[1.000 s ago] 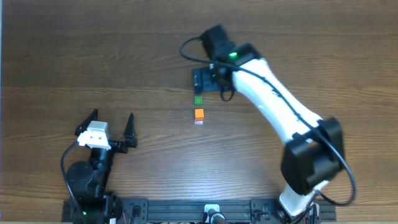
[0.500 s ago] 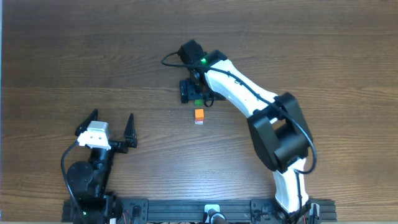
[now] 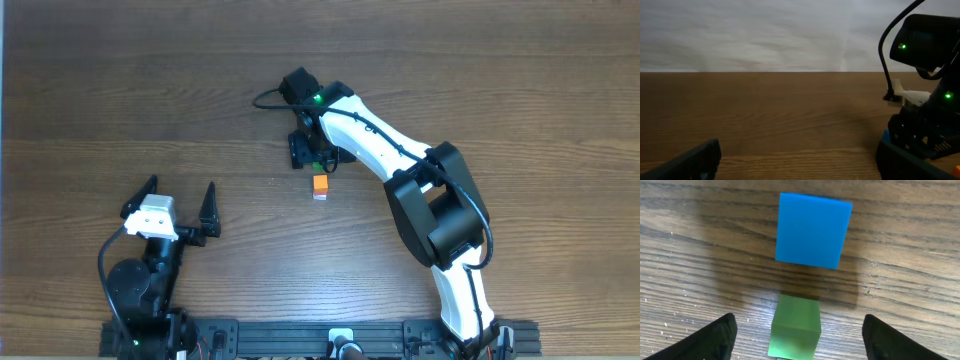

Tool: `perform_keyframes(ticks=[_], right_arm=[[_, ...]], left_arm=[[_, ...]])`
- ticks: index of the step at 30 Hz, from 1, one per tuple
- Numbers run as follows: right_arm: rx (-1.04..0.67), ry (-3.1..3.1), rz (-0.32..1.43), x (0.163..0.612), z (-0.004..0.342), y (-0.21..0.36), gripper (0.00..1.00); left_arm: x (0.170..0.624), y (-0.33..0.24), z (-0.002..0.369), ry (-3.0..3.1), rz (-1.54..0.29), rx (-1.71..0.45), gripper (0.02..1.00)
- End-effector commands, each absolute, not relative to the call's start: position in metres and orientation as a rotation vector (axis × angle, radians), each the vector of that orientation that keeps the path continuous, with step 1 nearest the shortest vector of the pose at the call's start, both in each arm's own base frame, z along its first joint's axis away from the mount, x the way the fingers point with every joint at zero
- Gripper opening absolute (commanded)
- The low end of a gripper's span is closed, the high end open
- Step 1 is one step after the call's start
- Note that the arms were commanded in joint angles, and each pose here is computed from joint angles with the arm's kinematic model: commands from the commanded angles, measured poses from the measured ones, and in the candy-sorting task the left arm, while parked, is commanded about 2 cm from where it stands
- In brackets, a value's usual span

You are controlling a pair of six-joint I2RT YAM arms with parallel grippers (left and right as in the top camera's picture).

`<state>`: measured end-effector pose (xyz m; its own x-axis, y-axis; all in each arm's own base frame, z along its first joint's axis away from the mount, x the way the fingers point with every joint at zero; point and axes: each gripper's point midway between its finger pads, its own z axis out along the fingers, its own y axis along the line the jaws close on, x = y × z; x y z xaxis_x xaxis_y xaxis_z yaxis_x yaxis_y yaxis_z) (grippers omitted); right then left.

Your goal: Stack Cubes

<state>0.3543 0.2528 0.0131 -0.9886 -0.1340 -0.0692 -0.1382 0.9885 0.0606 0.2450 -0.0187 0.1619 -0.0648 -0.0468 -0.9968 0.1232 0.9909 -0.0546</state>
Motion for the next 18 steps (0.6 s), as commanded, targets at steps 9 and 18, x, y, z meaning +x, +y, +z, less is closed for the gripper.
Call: perform_keyframes(ticks=[9,18], right_arm=[[-0.215,3.064,0.063,0.3568,0.0060,0.2559,0.588],[-0.211,3.065,0.064,0.3565,0.0060,0.2562,0.386]], left_arm=[[0.2449,-0.0189,0.1605,1.630,-0.128,0.070,0.998],[0.2449,-0.0189,0.1605,1.630,-0.128,0.070,0.996]])
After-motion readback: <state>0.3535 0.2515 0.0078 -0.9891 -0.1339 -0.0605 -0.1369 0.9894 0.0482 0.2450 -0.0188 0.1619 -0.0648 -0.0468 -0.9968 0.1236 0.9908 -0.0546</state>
